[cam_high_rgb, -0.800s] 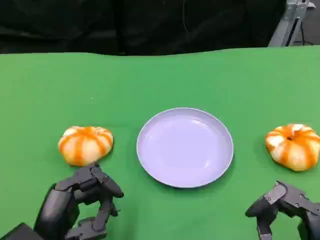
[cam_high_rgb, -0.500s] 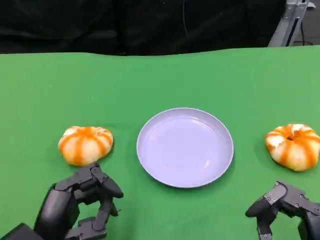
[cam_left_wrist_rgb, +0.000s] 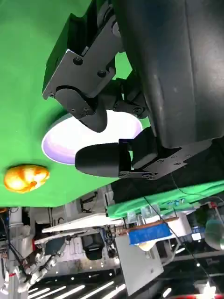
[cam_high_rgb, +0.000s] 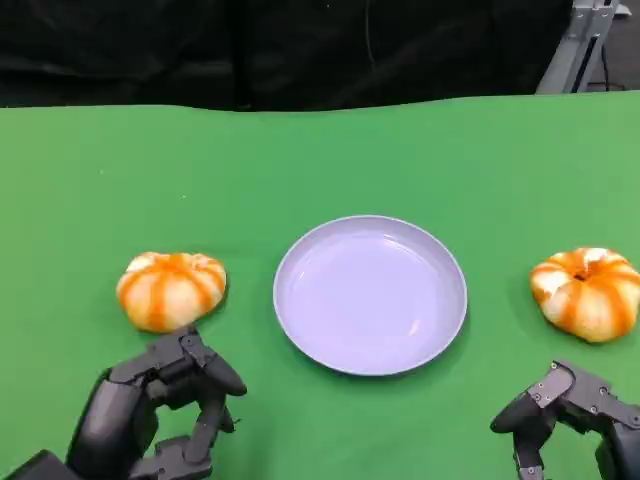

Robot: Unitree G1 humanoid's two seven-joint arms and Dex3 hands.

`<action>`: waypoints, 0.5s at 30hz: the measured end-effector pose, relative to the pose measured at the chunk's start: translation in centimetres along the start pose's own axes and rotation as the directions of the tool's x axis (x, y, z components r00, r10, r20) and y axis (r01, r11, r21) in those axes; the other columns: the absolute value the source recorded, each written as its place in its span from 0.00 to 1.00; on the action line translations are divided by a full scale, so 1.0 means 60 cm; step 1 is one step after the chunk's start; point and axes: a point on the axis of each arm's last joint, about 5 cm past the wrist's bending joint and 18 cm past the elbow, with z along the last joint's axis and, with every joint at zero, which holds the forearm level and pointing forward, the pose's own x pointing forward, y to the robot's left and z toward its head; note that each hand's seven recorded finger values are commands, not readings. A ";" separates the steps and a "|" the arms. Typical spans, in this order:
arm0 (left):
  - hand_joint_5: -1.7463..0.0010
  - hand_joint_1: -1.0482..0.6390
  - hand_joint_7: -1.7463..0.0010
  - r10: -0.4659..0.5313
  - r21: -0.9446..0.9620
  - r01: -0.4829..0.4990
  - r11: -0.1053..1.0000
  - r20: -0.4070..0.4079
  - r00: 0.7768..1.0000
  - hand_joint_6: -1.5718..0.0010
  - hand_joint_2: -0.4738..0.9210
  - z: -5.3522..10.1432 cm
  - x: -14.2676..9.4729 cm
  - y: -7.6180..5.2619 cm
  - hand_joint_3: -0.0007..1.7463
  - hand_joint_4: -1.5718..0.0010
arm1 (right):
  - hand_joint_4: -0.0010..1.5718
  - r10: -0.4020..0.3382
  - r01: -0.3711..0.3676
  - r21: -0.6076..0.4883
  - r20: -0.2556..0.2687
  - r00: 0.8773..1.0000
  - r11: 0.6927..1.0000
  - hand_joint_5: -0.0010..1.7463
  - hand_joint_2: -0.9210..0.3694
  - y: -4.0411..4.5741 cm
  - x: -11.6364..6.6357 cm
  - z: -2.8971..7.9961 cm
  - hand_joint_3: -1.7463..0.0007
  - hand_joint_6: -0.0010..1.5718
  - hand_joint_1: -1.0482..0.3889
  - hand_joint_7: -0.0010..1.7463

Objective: Grasp the bread from the table and place it into the plate.

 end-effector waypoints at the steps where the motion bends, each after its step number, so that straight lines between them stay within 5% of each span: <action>1: 0.31 0.61 0.54 -0.001 0.014 0.001 1.000 -0.001 1.000 0.60 0.79 0.000 0.000 0.000 0.46 0.61 | 0.52 0.000 0.000 0.000 0.000 1.000 1.000 0.94 0.42 0.000 0.000 0.000 0.26 0.50 0.78 0.74; 7: 0.57 0.49 0.90 0.033 0.181 -0.030 0.983 -0.011 0.999 0.56 0.96 0.007 0.014 0.001 0.10 0.61 | 0.52 0.001 -0.001 -0.002 0.001 1.000 1.000 0.94 0.42 0.000 0.000 0.000 0.26 0.50 0.78 0.74; 15: 0.68 0.35 1.00 0.024 0.529 0.000 0.849 -0.038 0.999 0.69 0.98 0.036 0.049 0.015 0.02 0.77 | 0.52 0.008 -0.008 -0.004 0.002 1.000 1.000 0.95 0.42 0.006 0.002 0.001 0.25 0.50 0.78 0.74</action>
